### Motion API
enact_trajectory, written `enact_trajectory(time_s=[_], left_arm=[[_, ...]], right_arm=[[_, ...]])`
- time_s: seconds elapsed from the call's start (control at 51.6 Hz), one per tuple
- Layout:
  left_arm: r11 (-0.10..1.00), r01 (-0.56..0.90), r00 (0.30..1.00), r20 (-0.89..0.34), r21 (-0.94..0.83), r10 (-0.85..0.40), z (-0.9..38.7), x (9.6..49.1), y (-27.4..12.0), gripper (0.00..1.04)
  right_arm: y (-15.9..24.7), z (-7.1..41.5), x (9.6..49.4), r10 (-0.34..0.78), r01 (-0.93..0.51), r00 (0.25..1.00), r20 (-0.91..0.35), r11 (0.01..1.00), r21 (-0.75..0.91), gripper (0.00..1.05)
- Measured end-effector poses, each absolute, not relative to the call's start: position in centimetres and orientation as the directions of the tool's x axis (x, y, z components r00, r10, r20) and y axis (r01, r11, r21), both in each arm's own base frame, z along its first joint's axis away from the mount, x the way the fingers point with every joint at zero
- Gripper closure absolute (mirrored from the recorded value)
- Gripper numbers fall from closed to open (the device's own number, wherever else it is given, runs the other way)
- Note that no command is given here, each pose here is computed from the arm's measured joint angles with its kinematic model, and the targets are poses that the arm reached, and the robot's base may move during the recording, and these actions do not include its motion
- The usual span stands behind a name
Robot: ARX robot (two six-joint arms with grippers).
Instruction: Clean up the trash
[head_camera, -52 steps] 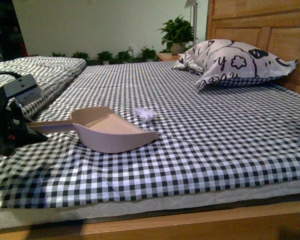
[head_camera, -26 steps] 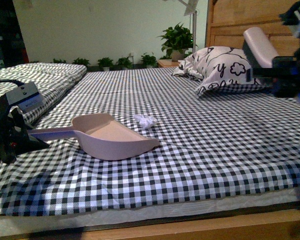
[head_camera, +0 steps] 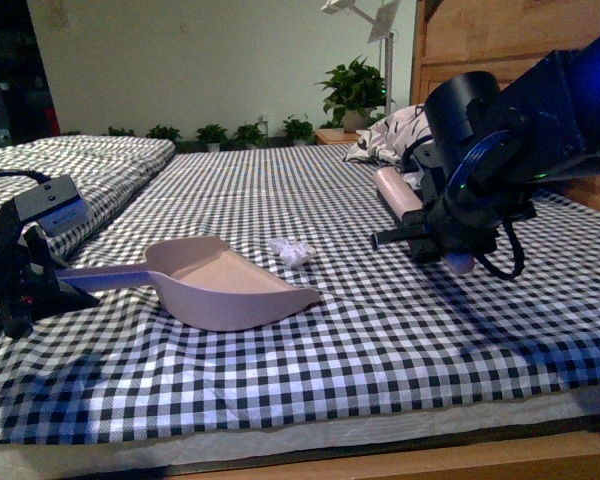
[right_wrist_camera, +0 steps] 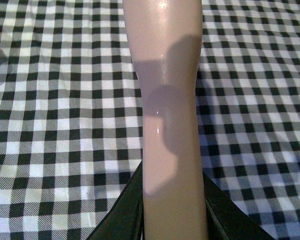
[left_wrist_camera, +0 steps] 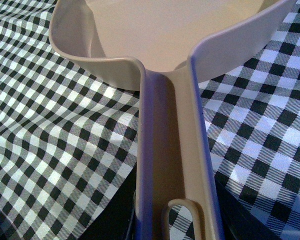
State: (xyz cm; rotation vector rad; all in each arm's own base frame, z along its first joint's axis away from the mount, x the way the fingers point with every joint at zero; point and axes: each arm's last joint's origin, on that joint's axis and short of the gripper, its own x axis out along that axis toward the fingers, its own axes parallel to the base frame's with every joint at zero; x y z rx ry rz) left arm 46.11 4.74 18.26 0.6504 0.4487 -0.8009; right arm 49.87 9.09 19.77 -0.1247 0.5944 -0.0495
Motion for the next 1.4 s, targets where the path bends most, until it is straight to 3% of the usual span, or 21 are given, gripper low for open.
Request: enact_trajectory(time_s=[0.349, 0.775, 1.396], left_arm=[[0.521, 0.774, 0.621, -0.594, 0.360, -0.511, 18.3, 46.1, 4.7, 0.78], [0.521, 0.774, 0.621, -0.594, 0.361, -0.511, 18.3, 46.1, 4.7, 0.78], [0.521, 0.774, 0.621, -0.594, 0.361, -0.511, 18.3, 46.1, 4.7, 0.78]], right_arm=[[10.3, 17.8, 51.1, -0.120, 0.010, 0.798, -0.591, 0.982, -0.187, 0.85], [14.0, 17.3, 51.5, -0.061, -0.055, 0.810, -0.584, 0.982, -0.180, 0.85], [16.0, 16.2, 51.5, -0.055, -0.088, 0.784, -0.618, 0.976, -0.199, 0.85]])
